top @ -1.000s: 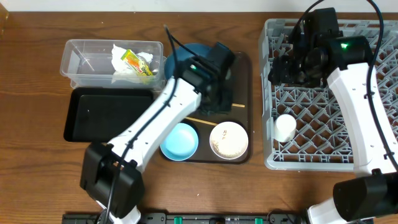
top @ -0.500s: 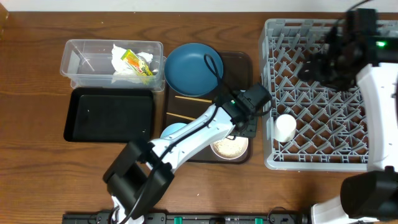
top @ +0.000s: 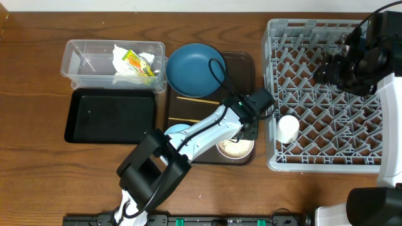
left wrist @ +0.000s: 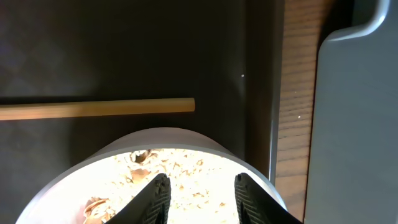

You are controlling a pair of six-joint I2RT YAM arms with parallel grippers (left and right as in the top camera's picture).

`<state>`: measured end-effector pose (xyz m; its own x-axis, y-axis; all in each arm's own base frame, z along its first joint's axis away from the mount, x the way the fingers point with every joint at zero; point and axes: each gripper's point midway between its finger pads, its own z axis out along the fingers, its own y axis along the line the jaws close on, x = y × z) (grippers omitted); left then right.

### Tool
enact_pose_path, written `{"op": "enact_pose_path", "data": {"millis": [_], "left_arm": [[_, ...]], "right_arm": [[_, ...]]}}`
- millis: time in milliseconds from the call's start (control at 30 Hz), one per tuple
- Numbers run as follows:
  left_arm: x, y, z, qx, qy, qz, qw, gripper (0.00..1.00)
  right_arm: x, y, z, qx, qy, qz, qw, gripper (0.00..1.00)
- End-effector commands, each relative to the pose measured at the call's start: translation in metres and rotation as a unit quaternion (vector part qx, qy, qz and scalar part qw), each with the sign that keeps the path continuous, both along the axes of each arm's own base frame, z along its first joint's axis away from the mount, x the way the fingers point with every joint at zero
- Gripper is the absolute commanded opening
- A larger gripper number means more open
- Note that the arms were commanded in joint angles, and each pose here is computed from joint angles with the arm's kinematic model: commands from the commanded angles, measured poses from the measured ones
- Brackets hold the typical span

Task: Sort waste into correct bins and load items into the dishwasher rack
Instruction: 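Reach the left gripper to the white rice bowl and grasp its rim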

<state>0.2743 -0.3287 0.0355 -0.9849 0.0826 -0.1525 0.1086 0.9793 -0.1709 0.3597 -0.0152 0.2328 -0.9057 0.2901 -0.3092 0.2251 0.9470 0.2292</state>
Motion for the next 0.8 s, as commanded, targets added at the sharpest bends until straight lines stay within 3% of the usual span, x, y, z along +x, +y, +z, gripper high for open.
{"op": "enact_pose_path", "data": {"millis": [0,200,467,600,767], "left_arm": [[0.002,-0.001,0.000,0.003,-0.007,0.001,1.000,0.37],[0.001,-0.008,0.039,-0.013,-0.027,-0.043,0.999,0.37],[-0.037,-0.034,0.053,-0.004,-0.064,-0.225,0.972,0.45],[-0.050,-0.043,0.035,0.011,-0.060,-0.249,0.967,0.46],[-0.046,-0.041,0.030,0.017,-0.055,-0.226,0.972,0.46]], "right_arm": [[-0.001,0.000,0.008,-0.001,-0.011,0.007,1.000,0.75],[-0.002,0.000,0.008,-0.004,-0.010,0.015,1.000,0.76],[-0.002,0.000,0.008,-0.004,-0.010,0.015,1.000,0.76],[-0.005,0.001,0.007,-0.003,-0.005,0.016,1.000,0.76],[-0.006,0.001,0.006,-0.004,-0.002,0.019,1.000,0.76]]}}
